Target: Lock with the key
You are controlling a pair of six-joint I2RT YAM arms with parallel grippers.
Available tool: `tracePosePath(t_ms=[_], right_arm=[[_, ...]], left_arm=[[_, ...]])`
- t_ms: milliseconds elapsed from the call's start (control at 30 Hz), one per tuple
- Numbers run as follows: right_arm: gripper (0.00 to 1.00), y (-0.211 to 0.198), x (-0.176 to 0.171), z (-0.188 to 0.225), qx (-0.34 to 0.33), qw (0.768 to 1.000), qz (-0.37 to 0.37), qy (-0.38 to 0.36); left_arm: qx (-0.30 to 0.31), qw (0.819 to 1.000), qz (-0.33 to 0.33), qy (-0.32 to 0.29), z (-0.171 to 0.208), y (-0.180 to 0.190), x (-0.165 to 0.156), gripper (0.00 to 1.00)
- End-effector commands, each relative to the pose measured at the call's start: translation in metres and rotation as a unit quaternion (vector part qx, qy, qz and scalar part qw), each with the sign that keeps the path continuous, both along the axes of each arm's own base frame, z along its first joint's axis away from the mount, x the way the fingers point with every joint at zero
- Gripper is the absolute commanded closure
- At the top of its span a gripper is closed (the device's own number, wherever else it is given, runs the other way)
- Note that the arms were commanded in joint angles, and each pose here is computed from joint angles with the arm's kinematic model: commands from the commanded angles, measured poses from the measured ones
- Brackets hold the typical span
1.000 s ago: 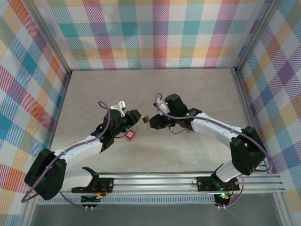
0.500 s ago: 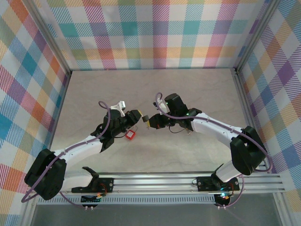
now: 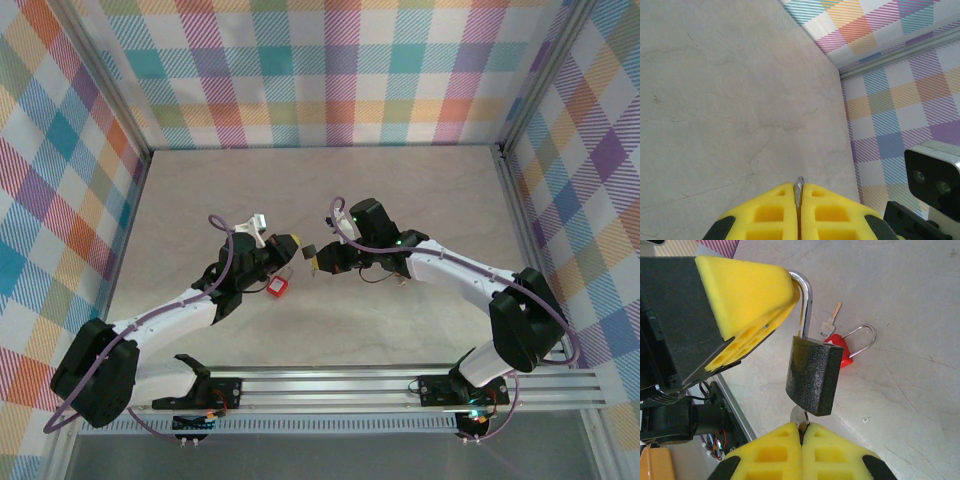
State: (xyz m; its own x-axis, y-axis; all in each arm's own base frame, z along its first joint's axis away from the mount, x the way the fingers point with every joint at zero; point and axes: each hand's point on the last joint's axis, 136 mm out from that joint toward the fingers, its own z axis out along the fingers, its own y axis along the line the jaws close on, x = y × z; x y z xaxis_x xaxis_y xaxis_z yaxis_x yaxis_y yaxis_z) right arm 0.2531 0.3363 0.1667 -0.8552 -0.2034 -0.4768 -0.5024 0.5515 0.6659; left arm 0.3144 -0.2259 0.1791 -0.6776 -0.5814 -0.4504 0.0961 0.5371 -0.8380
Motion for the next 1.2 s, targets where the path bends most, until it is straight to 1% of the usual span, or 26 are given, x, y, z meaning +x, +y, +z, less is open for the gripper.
tracePosePath(t_ms=[0,67,100,167,200,333,367,467,633,767,967,1167], right_arm=[[1.00,0.005,-0.003,0.013,0.022,1.000,0.012,-0.012],[1.00,0.004,-0.003,0.012,0.021,1.000,0.012,-0.013],[0.97,0.004,-0.003,0.013,0.021,1.000,0.012,-0.013],[0.83,0.003,-0.003,0.014,0.021,1.000,0.010,-0.017],[0.79,0.002,-0.003,0.015,0.021,1.000,0.008,-0.021],[0.56,-0.006,0.000,0.019,0.010,0.999,-0.008,-0.043],[0.52,-0.008,0.000,0.021,0.008,0.999,-0.011,-0.046],[0.46,-0.008,0.000,0.021,0.010,0.999,-0.013,-0.046],[0.44,-0.001,-0.001,0.015,0.023,0.999,-0.011,-0.032],[0.42,0.010,-0.002,0.009,0.018,0.999,-0.003,-0.030],[0.36,0.027,-0.001,0.001,-0.006,0.999,0.004,-0.040],[0.37,0.033,0.006,-0.012,-0.028,0.999,-0.008,-0.039]], left_arm=[[0.009,1.000,-0.011,-0.014,0.008,-0.002,-0.003,1.00],[0.011,1.000,-0.013,-0.015,0.008,-0.002,-0.003,1.00],[0.011,1.000,-0.013,-0.015,0.008,-0.002,-0.003,1.00],[0.015,1.000,-0.013,-0.017,0.008,-0.001,-0.005,1.00],[0.017,1.000,-0.011,-0.016,0.008,0.001,-0.005,1.00],[0.030,0.999,-0.010,-0.014,0.006,0.004,-0.007,1.00],[0.030,0.999,-0.012,-0.014,0.005,0.003,-0.008,1.00],[0.025,0.999,-0.016,-0.013,0.006,0.002,-0.009,1.00],[0.018,1.000,-0.018,-0.005,0.006,0.000,-0.010,1.00],[0.017,1.000,-0.022,-0.003,0.005,-0.002,-0.011,1.00],[0.014,1.000,-0.026,-0.002,0.005,-0.006,-0.012,1.00],[0.012,1.000,-0.028,-0.004,0.007,-0.007,-0.013,1.00]])
